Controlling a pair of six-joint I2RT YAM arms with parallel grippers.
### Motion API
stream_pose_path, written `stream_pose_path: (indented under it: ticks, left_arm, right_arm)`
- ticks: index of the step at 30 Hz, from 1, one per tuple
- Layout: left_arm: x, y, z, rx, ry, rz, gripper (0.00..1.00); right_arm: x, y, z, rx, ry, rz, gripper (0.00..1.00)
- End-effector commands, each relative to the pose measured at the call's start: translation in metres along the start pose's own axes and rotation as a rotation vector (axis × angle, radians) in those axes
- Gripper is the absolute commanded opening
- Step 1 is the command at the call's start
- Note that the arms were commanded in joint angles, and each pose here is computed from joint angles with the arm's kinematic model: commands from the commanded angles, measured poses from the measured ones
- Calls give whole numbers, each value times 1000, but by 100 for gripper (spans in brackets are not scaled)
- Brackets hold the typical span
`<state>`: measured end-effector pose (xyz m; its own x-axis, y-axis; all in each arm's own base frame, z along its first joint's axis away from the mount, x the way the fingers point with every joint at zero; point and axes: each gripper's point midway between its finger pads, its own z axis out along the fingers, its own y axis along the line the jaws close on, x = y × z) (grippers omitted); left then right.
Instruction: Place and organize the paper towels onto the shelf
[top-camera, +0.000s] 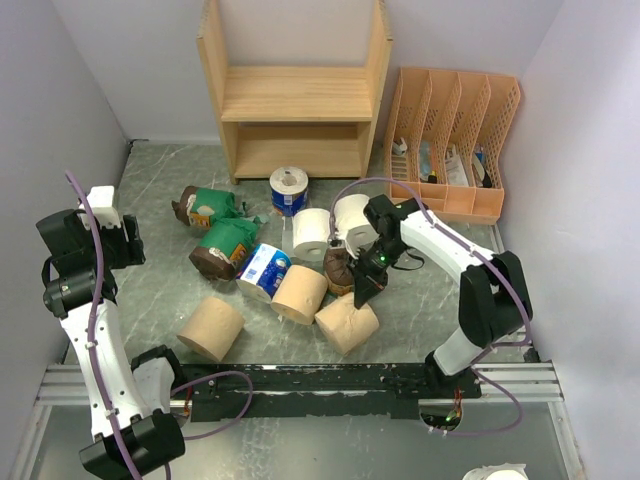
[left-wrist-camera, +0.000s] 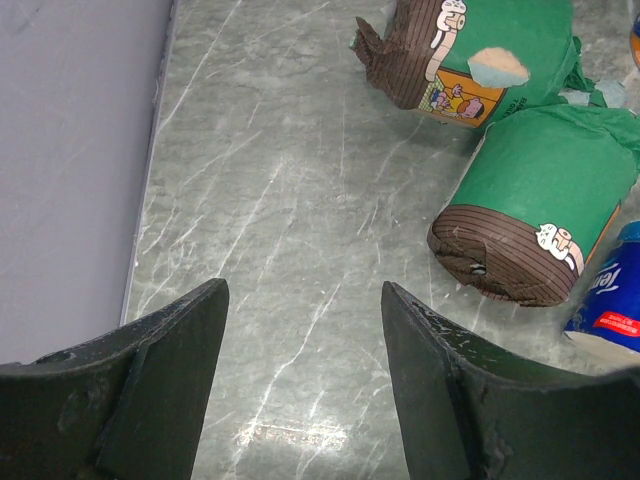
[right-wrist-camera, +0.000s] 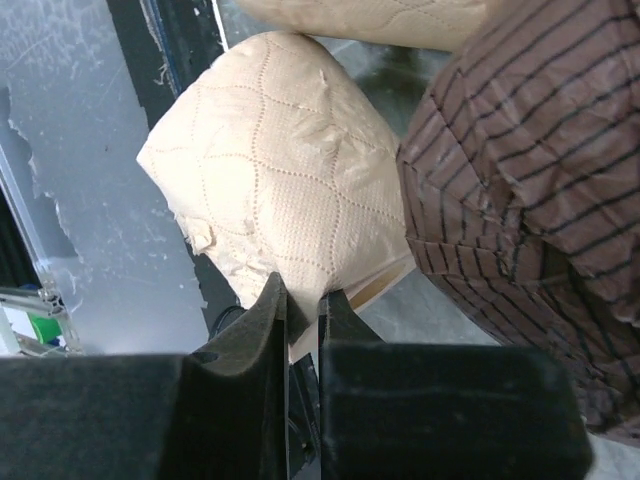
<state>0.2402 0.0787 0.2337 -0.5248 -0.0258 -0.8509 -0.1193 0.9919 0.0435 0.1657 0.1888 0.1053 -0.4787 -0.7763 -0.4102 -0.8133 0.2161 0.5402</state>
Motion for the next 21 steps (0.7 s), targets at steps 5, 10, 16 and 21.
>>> stream_pose_path:
  ticks: [5,10,16,21]
  left_arm:
    - [-8,1,0,1,-39,13,73]
    - [-7,1,0,4,-36,13,73]
    - [-8,0,0,8,-39,17,73]
    - [-7,-1,0,16,-37,19,74]
  right_arm:
    - [-19,27,-27,-39,-20,-121,0]
    - [-47,35,-77,165,-70,-262,0]
    - [-73,39,-132,412,-108,-400,0]
    - [-96,37,-171,566,-132,-483,0]
